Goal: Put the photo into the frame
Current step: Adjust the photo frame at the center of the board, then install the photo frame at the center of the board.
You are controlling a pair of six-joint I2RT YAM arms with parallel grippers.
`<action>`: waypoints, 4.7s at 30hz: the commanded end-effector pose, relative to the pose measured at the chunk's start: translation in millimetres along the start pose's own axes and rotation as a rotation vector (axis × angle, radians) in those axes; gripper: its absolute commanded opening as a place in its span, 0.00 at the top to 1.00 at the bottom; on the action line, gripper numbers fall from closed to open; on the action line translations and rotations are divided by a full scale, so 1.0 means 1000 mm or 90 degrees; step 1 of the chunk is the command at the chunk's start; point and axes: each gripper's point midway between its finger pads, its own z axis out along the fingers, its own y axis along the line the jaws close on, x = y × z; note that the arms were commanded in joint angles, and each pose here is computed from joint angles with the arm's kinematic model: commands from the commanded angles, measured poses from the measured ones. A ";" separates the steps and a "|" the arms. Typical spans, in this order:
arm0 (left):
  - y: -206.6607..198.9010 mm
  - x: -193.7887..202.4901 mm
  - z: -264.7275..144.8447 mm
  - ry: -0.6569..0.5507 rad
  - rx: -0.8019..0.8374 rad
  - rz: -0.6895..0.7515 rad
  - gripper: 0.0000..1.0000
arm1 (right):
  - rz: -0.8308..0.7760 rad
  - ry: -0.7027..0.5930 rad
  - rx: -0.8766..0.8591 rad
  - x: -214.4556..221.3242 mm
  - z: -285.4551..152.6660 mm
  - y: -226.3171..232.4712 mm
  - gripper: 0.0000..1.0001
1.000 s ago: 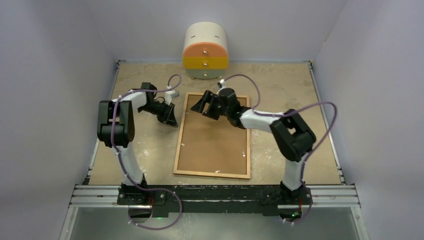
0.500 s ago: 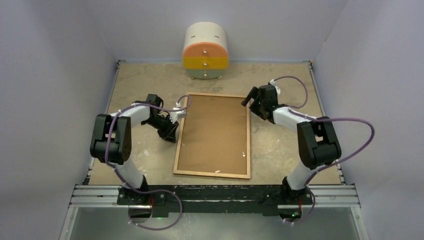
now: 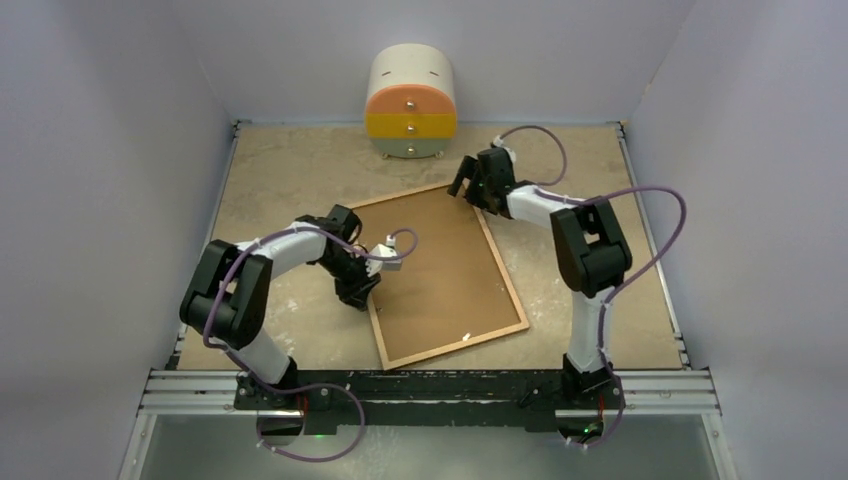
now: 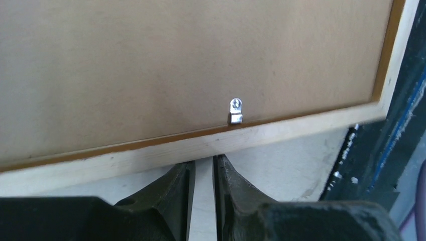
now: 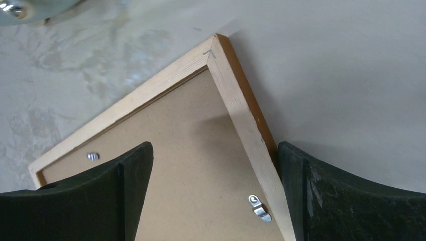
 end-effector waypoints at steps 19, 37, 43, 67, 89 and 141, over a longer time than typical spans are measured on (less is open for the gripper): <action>-0.017 -0.082 -0.082 -0.101 -0.006 0.105 0.35 | -0.258 0.083 -0.164 0.051 -0.047 0.177 0.01; 0.175 0.056 -0.165 -0.073 -0.267 -0.206 0.45 | -0.037 0.188 -0.010 0.140 -0.235 -0.017 0.01; 0.174 0.069 -0.143 -0.067 -0.251 -0.222 0.49 | 0.007 0.200 -0.023 0.177 -0.234 -0.052 0.01; 0.086 0.058 -0.066 -0.065 -0.047 -0.174 0.73 | 0.142 0.071 -0.096 0.086 -0.146 -0.041 0.05; 0.044 0.013 -0.080 -0.178 0.056 -0.151 0.62 | 0.097 -0.081 -0.001 -0.014 -0.153 -0.028 0.12; 0.062 0.047 -0.038 -0.124 0.039 -0.201 0.95 | -0.040 0.296 -0.314 0.300 -0.081 0.217 0.48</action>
